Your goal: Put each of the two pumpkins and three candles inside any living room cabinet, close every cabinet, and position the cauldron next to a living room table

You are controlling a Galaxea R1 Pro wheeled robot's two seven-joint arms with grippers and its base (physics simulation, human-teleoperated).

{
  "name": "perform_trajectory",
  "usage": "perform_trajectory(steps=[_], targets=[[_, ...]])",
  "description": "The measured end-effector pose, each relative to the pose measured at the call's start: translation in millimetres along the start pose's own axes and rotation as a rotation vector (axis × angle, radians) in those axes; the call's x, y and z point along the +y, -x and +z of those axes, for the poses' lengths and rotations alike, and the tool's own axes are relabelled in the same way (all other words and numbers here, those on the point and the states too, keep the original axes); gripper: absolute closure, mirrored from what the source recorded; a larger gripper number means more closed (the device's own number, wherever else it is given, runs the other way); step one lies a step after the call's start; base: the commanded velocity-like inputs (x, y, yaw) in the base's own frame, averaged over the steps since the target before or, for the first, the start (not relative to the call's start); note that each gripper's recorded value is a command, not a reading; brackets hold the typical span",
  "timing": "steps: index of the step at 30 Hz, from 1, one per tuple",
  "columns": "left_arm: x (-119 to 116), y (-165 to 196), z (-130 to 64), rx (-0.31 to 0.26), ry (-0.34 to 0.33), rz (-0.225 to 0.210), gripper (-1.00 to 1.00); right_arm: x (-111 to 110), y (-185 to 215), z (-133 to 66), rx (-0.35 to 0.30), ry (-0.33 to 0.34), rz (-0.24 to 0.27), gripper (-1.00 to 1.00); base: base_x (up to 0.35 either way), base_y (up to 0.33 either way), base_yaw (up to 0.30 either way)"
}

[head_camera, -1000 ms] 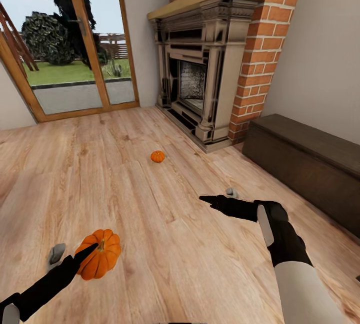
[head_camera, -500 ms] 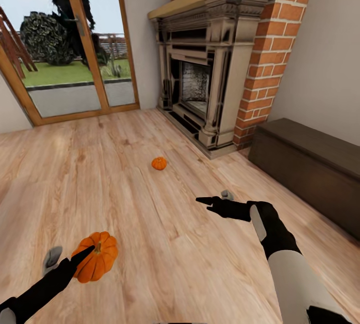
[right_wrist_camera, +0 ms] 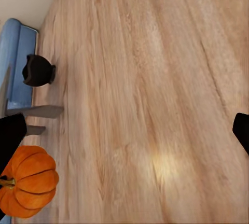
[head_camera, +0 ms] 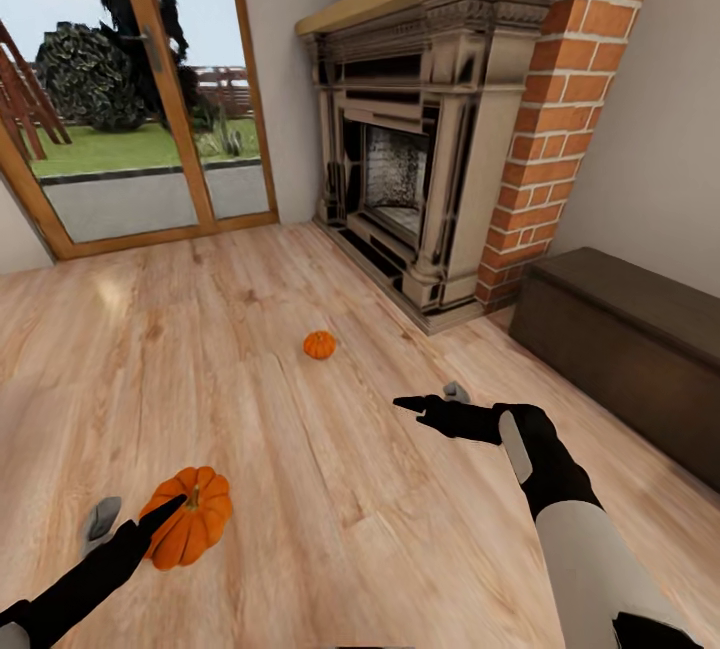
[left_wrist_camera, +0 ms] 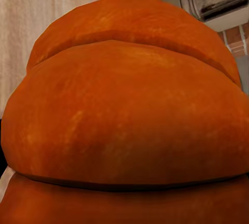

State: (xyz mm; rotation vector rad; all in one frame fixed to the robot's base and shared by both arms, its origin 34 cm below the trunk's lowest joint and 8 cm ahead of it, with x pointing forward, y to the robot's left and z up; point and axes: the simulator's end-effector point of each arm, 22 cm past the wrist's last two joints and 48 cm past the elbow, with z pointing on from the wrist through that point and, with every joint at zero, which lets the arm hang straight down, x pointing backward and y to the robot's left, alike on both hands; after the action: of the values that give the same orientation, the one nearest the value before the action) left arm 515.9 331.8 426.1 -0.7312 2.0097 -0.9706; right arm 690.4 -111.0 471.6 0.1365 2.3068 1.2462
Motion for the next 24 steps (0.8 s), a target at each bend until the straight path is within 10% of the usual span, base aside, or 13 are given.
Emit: perform_trajectory(steps=[20,24], targets=[[-19.4,16.7,-13.2,-0.049,-0.046,0.005,1.0,31.8,20.1,-12.7,-0.065,0.009,-0.078,-1.0,0.346,0.019,0.0],[-23.9,17.6,-14.1,-0.051,-0.066,0.009,1.0,-11.6,21.6,6.1,-0.097,-0.182,-0.08,-1.0,0.316,0.168,0.0]])
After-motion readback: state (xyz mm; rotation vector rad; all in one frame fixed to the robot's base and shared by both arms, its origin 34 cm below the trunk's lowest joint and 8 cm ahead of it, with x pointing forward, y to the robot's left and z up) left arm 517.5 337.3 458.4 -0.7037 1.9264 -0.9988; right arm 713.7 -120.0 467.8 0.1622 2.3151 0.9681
